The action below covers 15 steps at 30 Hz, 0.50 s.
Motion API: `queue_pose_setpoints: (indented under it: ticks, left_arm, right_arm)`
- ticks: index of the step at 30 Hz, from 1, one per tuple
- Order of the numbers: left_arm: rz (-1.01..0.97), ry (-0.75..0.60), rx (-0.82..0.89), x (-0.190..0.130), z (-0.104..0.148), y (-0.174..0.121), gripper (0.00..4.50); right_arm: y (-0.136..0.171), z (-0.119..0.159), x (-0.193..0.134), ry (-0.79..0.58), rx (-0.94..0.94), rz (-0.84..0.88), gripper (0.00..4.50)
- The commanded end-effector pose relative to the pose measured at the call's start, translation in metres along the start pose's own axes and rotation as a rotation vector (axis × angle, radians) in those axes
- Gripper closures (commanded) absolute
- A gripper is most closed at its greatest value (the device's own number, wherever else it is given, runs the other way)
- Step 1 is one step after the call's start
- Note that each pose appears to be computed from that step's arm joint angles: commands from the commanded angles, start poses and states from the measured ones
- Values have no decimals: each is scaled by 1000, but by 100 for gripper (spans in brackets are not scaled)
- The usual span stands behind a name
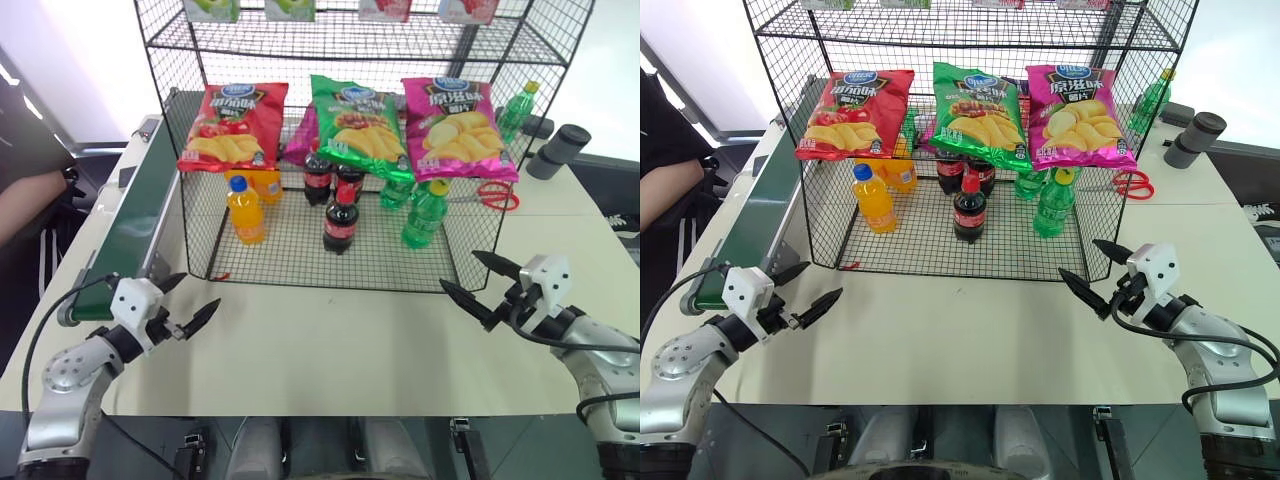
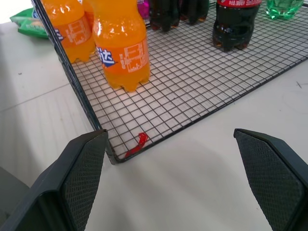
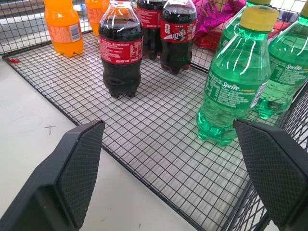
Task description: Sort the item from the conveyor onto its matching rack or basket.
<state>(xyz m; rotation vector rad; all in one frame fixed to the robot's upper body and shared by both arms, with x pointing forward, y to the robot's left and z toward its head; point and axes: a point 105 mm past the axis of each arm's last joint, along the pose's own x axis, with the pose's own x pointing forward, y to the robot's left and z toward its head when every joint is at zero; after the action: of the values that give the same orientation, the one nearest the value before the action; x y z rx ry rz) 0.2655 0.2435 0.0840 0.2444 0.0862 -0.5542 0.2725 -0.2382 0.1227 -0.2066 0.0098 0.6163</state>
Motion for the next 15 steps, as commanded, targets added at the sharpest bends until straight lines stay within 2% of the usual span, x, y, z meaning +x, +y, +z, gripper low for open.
queue_pose_setpoints:
  ticks: [1,15]
  left_arm:
    - [-12,-31,31,2,11,0,0]
    - [7,-13,23,7,10,2,0]
  right_arm:
    - [-2,13,-1,-47,-30,-13,6]
    - [-4,14,2,-50,-39,-16,6]
